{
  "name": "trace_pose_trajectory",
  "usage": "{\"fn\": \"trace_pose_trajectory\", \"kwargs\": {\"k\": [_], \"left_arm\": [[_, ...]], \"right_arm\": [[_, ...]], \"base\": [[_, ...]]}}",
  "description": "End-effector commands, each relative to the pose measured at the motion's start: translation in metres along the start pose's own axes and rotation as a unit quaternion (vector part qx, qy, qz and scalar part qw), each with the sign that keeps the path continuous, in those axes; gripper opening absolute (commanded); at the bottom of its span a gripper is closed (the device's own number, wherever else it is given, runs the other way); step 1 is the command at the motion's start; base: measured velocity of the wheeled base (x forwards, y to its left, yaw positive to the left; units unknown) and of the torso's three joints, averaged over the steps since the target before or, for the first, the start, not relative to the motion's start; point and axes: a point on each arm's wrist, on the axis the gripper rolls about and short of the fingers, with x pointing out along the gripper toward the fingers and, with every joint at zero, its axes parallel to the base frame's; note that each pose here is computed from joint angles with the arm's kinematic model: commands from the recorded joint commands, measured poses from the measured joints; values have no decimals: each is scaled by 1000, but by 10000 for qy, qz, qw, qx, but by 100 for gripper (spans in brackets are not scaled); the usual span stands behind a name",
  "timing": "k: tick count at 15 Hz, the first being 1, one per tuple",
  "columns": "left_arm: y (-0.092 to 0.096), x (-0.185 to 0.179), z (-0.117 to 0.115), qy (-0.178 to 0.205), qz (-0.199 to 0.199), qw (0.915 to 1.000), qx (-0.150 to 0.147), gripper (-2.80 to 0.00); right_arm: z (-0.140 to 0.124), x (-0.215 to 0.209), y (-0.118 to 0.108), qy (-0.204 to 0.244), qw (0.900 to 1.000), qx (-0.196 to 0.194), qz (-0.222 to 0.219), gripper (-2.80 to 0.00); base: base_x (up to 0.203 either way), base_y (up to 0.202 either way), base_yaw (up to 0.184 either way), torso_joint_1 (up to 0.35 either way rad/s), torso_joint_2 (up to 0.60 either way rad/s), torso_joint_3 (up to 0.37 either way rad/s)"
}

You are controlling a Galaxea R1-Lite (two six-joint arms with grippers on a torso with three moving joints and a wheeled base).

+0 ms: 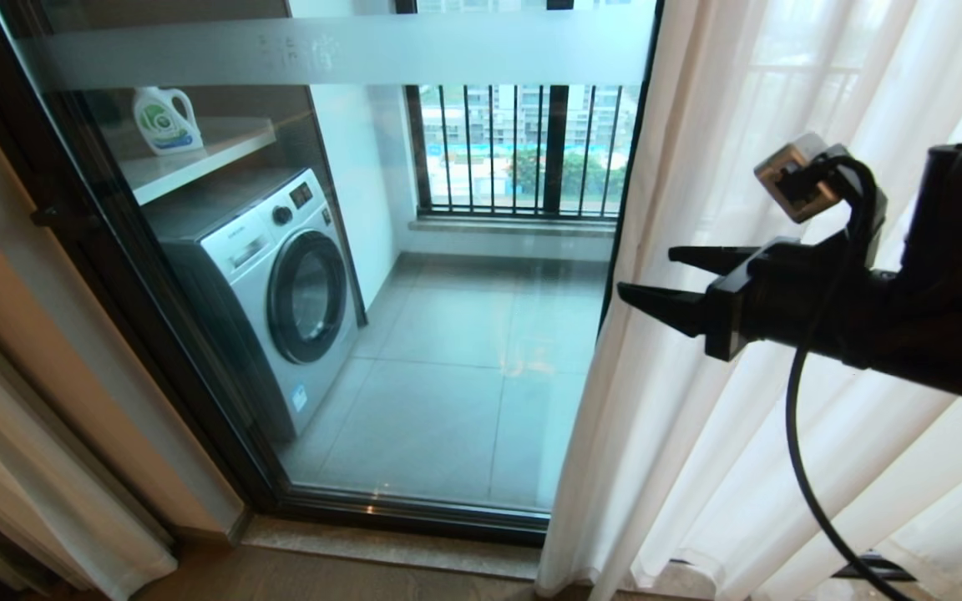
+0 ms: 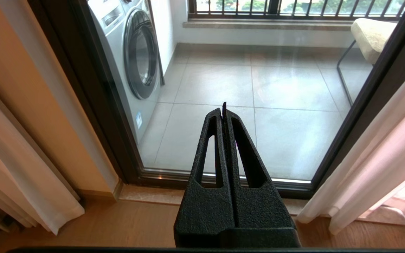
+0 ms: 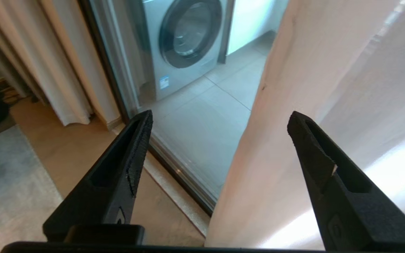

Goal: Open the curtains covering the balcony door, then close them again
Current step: Pull the inner curtains open on both sides

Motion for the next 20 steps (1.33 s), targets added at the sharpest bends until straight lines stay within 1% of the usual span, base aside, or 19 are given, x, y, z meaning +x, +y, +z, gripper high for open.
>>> {"fn": "trace_pose_trajectory", "kwargs": {"k": [1,3,5,7,10,13,15,18,20], "left_arm": [[0,0,0,-4,-2,10000,-1,-280],[0,0,0,-4,2,10000,-5,-280],[0,0,0,-4,0,10000,-2,-280],[0,0,0,-4,-1,10000,-3,-280],[0,0,0,-4,-4,10000,-4,-280],[0,0,0,-4,8,10000,-1,-280],[0,0,0,-4,3,10000,0,-280],[0,0,0,-4,0,10000,-2,-280],[0,0,0,-4,8,10000,-7,-280]], "right_arm": [[-3,13,2,75,9999,2,-149,0],[-5,21,2,130,9995,7,-271,0],[-3,28,-1,144,9981,20,-591,0],[1,33,-3,88,9973,141,-713,0],[2,41,-7,115,9924,197,-1207,0],[3,41,-8,83,9910,350,-1288,0],[5,41,-13,52,9892,363,-1420,0],[3,43,-15,77,9888,367,-1445,0],[3,45,-17,0,9883,377,-1478,0]], "base": [[0,0,0,0,0,0],[0,0,0,0,0,0],[0,0,0,0,0,0],[0,0,0,0,0,0],[0,0,0,0,0,0],[0,0,0,0,0,0],[0,0,0,0,0,0],[0,0,0,0,0,0],[0,0,0,0,0,0]]}}
